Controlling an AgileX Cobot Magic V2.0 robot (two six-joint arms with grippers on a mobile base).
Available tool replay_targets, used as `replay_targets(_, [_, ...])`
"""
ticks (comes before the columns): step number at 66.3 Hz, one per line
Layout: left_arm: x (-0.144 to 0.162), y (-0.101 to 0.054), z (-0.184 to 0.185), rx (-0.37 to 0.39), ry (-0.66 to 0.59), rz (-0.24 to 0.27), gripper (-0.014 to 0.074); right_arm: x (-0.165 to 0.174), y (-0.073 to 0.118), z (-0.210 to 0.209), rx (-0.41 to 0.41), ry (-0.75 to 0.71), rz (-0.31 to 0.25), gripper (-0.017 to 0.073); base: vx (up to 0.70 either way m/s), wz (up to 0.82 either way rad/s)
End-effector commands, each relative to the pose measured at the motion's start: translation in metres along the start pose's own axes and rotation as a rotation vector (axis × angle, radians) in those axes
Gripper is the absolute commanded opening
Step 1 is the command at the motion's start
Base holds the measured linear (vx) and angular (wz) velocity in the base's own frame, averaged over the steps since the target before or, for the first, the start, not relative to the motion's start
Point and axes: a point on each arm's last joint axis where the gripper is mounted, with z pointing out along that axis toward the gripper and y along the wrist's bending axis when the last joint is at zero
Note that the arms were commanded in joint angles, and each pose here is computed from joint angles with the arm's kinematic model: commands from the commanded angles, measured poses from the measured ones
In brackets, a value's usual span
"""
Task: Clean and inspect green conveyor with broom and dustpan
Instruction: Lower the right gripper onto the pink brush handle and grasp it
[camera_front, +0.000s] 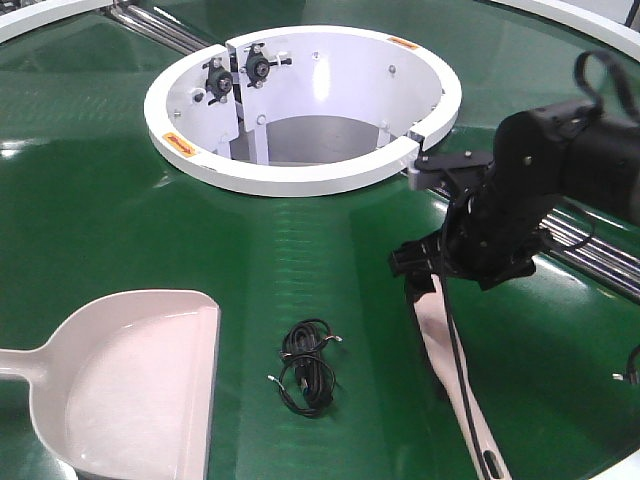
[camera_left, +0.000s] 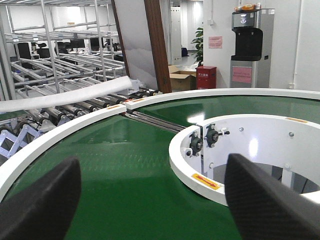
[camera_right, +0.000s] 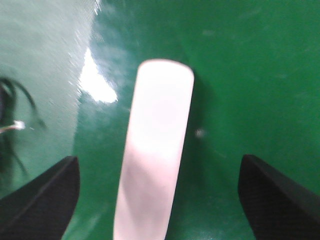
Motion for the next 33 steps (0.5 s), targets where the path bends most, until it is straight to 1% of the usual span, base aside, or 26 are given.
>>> replay_targets(1, [-0.016, 0.000, -0.001, 0.008, -0.090, -0.015, 0.0545, -0.006, 0.000, -0.009, 0.004, -0.037, -0.006, 0.0595, 0.00, 0.00])
replay_targets(16, [-0.015, 0.000, -0.001, 0.006, -0.077, -0.015, 0.0545, -0.009, 0.001, 0.015, 0.005, 0.016, -0.003, 0.0595, 0.00, 0.00])
replay_targets(33, [-0.015, 0.000, -0.001, 0.006, -0.077, -0.015, 0.0545, -0.013, 0.005, 0.034, -0.026, 0.029, 0.019, 0.0589, 0.00, 0.00])
